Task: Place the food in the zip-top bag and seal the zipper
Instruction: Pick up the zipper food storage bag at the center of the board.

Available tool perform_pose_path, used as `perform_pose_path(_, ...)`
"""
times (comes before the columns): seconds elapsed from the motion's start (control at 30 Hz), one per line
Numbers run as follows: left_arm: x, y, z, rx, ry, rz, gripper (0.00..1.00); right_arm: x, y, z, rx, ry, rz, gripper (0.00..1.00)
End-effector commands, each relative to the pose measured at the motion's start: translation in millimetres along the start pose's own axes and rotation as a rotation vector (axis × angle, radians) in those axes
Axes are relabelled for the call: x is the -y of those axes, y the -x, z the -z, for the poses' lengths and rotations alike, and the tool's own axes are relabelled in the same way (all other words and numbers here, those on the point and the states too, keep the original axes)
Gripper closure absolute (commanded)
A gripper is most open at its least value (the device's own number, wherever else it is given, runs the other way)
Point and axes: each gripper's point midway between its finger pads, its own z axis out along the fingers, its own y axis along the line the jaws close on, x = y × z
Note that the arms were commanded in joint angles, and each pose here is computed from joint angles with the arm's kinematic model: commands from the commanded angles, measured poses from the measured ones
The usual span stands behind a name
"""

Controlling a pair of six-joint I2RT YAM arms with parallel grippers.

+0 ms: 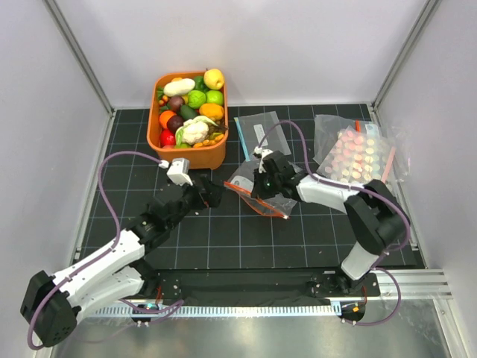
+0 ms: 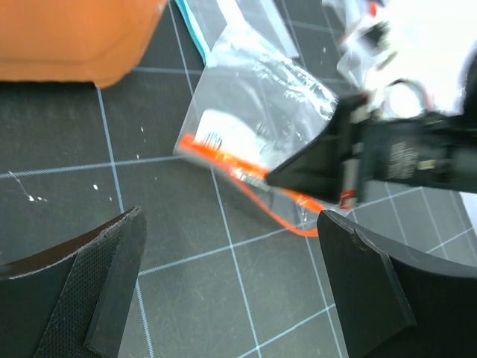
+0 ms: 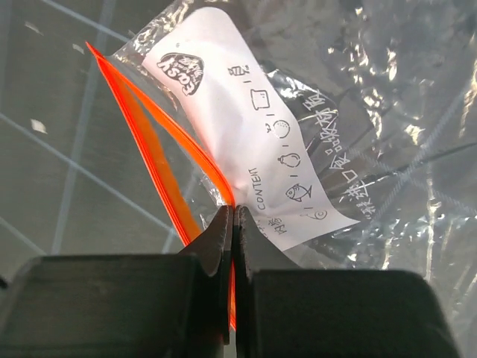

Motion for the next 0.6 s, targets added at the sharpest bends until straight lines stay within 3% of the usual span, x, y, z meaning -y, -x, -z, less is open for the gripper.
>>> perform_pose_path(0.0,24.0,20.8,-4.8,0.044,-0.078,0.007,0.0,-27.2,45.5,22.8,0.211,0.122,-0.062,0.99)
perform_pose_path(0.37,53.3,-17.7,-30.3,-0.055,-0.266,0.061,0.0,-35.2,69.2,78.2,0.486,0.182,-0.195,0.99)
perform_pose_path(0.57,70.3,-32.4,-48.0,-0.107,-0.326,0.041,0.06,-63.0,73.6,103.4,0.582,0.186,-0.1,0.99)
